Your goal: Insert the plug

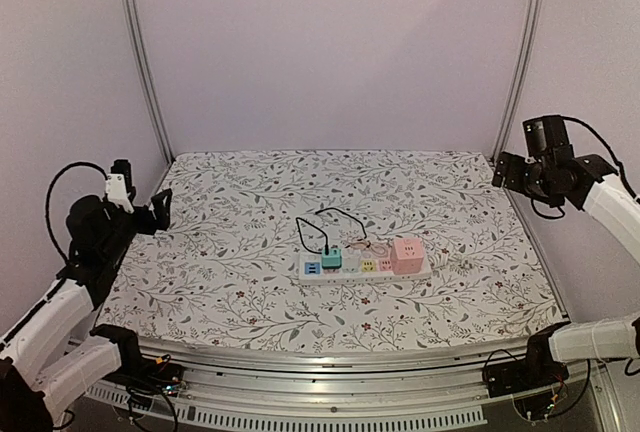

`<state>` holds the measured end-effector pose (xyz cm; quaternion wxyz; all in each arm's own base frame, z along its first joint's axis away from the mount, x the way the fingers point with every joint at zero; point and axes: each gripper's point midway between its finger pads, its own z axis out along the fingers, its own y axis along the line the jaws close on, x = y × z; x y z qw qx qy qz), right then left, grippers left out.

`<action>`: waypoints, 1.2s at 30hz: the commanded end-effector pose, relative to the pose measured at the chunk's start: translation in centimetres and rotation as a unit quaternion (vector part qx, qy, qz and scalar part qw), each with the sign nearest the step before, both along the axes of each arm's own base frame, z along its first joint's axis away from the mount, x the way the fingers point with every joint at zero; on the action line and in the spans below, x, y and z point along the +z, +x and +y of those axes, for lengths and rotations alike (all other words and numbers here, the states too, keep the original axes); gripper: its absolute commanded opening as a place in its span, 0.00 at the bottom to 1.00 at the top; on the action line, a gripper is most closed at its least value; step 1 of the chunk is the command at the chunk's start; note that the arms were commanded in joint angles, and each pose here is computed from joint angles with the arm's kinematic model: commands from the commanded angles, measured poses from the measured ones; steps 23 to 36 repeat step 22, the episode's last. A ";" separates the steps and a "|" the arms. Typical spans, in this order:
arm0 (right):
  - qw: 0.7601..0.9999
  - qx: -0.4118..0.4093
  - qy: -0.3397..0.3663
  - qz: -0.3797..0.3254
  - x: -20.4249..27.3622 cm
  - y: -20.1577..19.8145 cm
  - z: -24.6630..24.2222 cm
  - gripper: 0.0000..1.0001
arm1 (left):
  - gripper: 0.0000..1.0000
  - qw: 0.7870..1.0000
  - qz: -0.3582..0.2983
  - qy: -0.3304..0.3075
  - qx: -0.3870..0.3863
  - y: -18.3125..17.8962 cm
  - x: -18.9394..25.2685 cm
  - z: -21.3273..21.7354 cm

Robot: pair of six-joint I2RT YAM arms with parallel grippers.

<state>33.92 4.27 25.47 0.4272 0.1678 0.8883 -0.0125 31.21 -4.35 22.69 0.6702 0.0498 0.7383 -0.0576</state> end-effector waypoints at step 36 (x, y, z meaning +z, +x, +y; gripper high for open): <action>0.966 -0.168 -0.053 -0.189 -5.4 -8.5 -9.7 0.99 | 0.99 0.999 0.050 0.003 -0.012 -2.8 -5.3 4.6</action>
